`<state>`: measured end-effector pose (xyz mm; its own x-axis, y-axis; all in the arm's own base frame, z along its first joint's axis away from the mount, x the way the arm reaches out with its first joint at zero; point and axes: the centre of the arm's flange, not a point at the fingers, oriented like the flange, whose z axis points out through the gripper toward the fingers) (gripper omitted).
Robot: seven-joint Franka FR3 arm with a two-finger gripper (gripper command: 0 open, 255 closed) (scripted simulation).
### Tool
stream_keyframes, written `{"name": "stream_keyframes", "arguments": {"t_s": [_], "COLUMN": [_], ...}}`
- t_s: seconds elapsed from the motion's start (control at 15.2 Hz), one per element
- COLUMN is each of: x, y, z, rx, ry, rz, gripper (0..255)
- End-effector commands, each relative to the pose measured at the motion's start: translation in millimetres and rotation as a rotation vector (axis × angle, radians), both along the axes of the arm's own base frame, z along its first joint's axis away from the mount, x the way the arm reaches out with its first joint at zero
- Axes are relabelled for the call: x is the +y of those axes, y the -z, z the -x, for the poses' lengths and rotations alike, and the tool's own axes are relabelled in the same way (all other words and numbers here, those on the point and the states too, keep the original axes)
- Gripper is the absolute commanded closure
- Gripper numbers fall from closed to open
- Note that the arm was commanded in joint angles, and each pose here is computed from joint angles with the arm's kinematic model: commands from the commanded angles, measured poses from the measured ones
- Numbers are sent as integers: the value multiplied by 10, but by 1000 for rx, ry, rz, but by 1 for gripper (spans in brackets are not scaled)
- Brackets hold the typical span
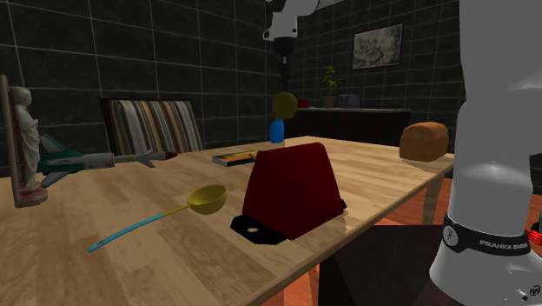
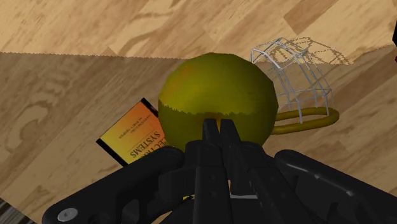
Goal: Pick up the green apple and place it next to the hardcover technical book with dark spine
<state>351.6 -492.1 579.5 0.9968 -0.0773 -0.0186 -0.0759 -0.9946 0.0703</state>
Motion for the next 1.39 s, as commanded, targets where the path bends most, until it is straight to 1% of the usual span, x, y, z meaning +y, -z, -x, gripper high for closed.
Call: {"name": "stream_keyframes", "arguments": {"t_s": [0.0,0.53,0.59,1.32], "x": [-259,-1271,-1310,-1310], "y": [17,14,14,595], "z": [65,365,377,377], "rx": [0,0,0,0], "ry": [-2,-2,-2,-2], "rz": [1,1,1,1], "gripper": [255,255,255,255]}}
